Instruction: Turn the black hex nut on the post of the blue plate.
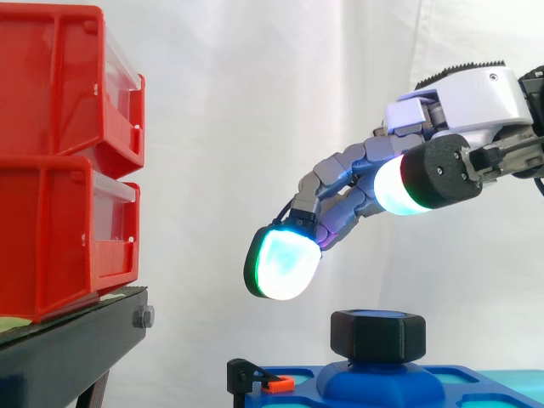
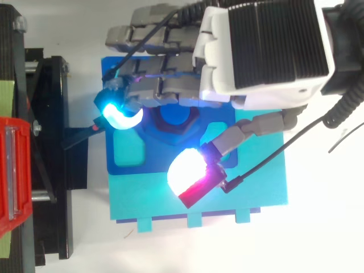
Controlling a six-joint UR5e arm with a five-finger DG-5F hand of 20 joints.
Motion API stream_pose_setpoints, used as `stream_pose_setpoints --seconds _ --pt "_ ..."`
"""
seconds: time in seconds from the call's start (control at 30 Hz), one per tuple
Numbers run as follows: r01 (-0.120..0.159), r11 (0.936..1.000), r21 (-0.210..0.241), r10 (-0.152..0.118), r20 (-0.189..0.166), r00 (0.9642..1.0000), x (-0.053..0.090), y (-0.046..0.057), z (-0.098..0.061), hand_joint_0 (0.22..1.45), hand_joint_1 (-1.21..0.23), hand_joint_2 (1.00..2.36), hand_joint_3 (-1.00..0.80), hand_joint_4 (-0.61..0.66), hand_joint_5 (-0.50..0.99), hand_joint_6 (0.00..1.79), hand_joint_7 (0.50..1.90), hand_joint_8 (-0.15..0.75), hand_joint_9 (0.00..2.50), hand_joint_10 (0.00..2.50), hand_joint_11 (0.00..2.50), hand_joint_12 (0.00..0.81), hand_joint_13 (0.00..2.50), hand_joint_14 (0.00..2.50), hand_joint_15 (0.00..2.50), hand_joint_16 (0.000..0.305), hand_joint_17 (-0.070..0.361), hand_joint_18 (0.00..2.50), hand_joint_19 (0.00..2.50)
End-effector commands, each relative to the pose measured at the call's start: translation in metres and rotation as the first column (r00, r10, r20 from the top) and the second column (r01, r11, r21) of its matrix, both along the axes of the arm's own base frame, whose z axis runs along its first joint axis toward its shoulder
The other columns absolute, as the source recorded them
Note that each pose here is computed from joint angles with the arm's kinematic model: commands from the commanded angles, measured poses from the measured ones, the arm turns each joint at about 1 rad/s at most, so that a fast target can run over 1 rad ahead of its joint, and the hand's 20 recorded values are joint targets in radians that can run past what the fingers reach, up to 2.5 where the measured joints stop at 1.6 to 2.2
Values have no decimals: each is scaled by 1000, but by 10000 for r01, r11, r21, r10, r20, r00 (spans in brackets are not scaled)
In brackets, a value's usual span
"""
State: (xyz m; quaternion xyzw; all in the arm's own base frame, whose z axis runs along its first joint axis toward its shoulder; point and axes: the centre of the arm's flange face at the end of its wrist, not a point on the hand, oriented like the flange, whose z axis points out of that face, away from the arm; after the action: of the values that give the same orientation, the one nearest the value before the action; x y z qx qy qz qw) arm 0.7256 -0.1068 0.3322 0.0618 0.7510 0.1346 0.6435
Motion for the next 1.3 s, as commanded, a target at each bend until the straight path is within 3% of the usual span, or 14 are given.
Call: stream_pose_setpoints --seconds 0.0,0.33,0.77,0.9,1.27 --pt "3 10000 -13 -4 -229 9997 -2 3 -1 506 -322 1000 -500 239 -199 502 699 258 425 0 0 296 281 0 2 36 80 162 191" --pt "142 9999 -12 -143 -811 9966 -12 -12 -6 506 -321 1000 -500 242 -199 502 704 259 423 0 0 293 271 0 0 35 80 153 195" --pt "254 9997 27 -251 -827 9963 -16 -31 -6 506 -319 1000 -500 244 -197 502 705 260 421 0 0 289 264 0 0 34 76 143 194" --pt "121 9999 80 -115 -796 9968 -17 -36 -5 506 -319 1000 -500 245 -197 502 705 260 420 0 0 288 265 0 0 34 76 141 194" --pt "159 9998 152 -148 -670 9976 -22 -61 0 507 -318 1000 -500 245 -197 502 705 259 423 0 0 282 267 0 0 33 74 139 200"
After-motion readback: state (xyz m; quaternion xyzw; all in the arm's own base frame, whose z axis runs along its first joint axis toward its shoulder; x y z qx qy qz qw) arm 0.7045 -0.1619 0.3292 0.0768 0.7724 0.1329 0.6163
